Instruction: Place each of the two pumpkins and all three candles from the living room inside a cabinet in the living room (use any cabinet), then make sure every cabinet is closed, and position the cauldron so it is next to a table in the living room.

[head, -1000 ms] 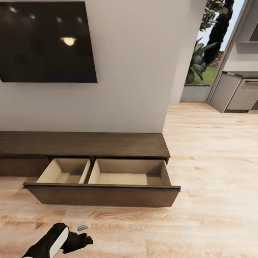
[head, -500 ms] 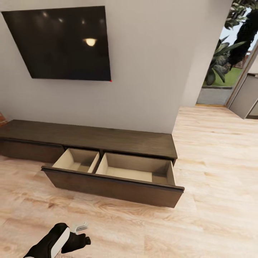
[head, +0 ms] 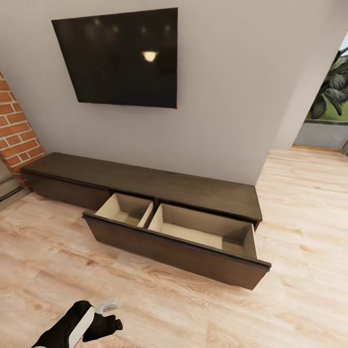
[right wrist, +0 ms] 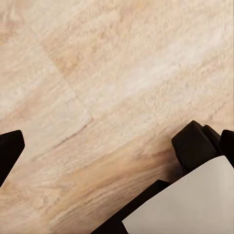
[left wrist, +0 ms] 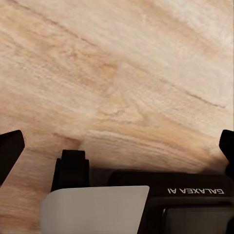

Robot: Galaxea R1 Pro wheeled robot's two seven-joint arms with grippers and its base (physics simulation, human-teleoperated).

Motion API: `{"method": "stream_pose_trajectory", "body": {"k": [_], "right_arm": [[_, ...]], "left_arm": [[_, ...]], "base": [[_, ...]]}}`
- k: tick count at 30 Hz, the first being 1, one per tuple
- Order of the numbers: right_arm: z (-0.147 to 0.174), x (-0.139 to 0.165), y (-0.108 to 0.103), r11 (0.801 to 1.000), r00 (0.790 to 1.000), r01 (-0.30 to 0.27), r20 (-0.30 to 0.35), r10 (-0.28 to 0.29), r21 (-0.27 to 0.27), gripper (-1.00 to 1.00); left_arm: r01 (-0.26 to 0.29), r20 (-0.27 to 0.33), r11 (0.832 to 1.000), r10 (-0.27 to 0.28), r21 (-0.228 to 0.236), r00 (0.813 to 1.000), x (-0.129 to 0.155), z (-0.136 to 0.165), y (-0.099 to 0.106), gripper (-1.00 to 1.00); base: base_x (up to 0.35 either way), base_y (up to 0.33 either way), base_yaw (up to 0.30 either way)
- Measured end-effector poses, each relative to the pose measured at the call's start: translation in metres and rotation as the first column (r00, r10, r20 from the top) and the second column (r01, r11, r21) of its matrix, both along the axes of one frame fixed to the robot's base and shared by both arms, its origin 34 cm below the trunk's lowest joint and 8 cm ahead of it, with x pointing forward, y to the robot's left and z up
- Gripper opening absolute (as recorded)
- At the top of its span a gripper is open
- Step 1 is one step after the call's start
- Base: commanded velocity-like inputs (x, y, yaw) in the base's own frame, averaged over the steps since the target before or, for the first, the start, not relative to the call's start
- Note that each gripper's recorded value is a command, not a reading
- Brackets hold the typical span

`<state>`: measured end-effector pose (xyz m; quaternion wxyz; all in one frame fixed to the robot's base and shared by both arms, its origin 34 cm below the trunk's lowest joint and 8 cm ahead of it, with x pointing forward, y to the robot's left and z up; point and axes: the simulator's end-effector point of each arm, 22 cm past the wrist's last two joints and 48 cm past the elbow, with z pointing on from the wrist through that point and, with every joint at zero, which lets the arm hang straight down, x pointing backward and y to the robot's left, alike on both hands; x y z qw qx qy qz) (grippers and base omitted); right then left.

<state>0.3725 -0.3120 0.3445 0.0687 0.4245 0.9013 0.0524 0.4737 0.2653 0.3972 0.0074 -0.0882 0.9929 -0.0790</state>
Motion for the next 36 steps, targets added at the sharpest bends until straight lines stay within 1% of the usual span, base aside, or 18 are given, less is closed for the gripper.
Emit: {"method": "stream_pose_trajectory", "body": {"k": [5, 6, 8, 9, 10, 14, 28, 36], "right_arm": [[-0.0007, -0.0009, 0.0002, 1.0, 1.0, -0.003, -0.002, 0.003, -0.001, 1.0], [-0.0009, -0.0013, 0.0009, 1.0, 1.0, -0.009, -0.004, 0.009, -0.001, 1.0], [-0.0015, -0.0024, 0.0031, 0.999, 0.999, -0.038, -0.007, 0.038, -0.005, 1.0], [-0.0017, -0.0023, 0.0029, 0.999, 0.999, -0.049, -0.007, 0.048, -0.011, 1.0], [-0.0016, -0.0003, 0.0003, 0.998, 0.998, -0.06, 0.002, 0.06, -0.028, 1.0], [-0.0014, 0.0037, -0.0067, 0.994, 0.996, -0.081, 0.02, 0.082, -0.068, 1.0], [-0.0034, 0.0016, -0.0065, 0.994, 0.996, -0.087, 0.016, 0.088, -0.072, 1.0], [-0.0046, -0.0001, -0.0061, 0.994, 0.996, -0.088, 0.012, 0.089, -0.072, 1.0]], "left_arm": [[0.0, -0.002, 1.0, 0.0, 0.0, 1.0, -0.0006, -0.0008, 0.0, 1.0], [0.0, -0.003, 1.0, 0.0, 0.0, 1.0, -0.0008, -0.001, 0.0, 1.0], [-0.001, -0.004, 1.0, 0.001, -0.001, 1.0, -0.0013, -0.0015, -0.0001, 1.0], [0.0, -0.005, 1.0, 0.0, 0.0, 1.0, -0.0015, -0.0017, -0.0001, 1.0], [-0.001, -0.005, 1.0, 0.001, -0.001, 1.0, -0.0016, -0.0018, -0.0001, 1.0], [-0.001, -0.007, 1.0, 0.001, -0.002, 1.0, -0.0021, -0.0026, -0.0007, 1.0], [0.0, -0.016, 1.0, 0.0, -0.003, 1.0, -0.0049, -0.0056, -0.0024, 1.0], [0.001, -0.021, 1.0, -0.001, -0.003, 1.0, -0.0069, -0.0074, -0.0022, 1.0]], "base": [[-0.066, 0.0, 0.286], [-0.04, 0.0, 0.282], [-0.021, 0.0, 0.282], [-0.008, 0.0, 0.281], [-0.005, 0.0, 0.281], [-0.002, 0.0, 0.281], [-0.023, -0.006, 0.28], [-0.175, -0.156, 0.28]]}}
